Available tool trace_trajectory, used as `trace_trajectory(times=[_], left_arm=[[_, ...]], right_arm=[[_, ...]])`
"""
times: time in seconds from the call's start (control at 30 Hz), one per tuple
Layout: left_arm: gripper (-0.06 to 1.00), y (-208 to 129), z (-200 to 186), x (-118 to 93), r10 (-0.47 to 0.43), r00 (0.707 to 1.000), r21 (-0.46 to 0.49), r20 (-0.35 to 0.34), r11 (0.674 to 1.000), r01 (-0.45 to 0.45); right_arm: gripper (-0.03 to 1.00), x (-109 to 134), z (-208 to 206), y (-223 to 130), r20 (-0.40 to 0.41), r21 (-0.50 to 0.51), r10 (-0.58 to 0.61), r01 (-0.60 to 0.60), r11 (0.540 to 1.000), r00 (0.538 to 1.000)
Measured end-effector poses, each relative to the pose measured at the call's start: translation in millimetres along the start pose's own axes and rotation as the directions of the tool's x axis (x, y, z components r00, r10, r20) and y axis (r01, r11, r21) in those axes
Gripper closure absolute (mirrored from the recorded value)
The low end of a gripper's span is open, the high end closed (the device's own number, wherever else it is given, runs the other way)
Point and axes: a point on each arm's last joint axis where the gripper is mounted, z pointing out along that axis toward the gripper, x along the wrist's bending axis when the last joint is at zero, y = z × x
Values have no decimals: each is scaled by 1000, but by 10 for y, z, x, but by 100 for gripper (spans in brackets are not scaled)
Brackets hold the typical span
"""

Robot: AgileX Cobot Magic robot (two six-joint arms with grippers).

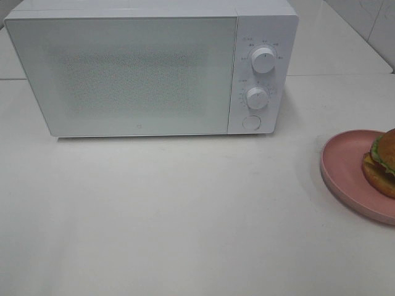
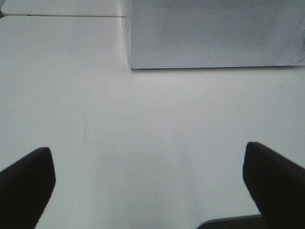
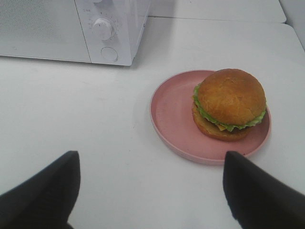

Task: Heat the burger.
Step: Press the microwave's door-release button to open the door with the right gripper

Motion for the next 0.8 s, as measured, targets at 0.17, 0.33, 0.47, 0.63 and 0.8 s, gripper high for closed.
trace_trajectory(times=[0.17,0.33,0.47,0.63,0.8], left_arm=[[-5,0,0,0,0,1000,0,0,1000,0],[-5,0,0,0,0,1000,0,0,1000,0],[-5,0,0,0,0,1000,0,0,1000,0],[-5,0,0,0,0,1000,0,0,1000,0],[-5,0,0,0,0,1000,0,0,1000,0]], right_arm=[[17,1,2,21,0,-2,0,0,1000,1000],[17,5,120,204,3,2,5,-5,1000,1000],[17,3,244,311,6,18,9,-9,1000,1000],[19,-3,499,481,14,51,16,-16,999,1000],[20,-13,745,599,21,77,21,-22,997,1000]])
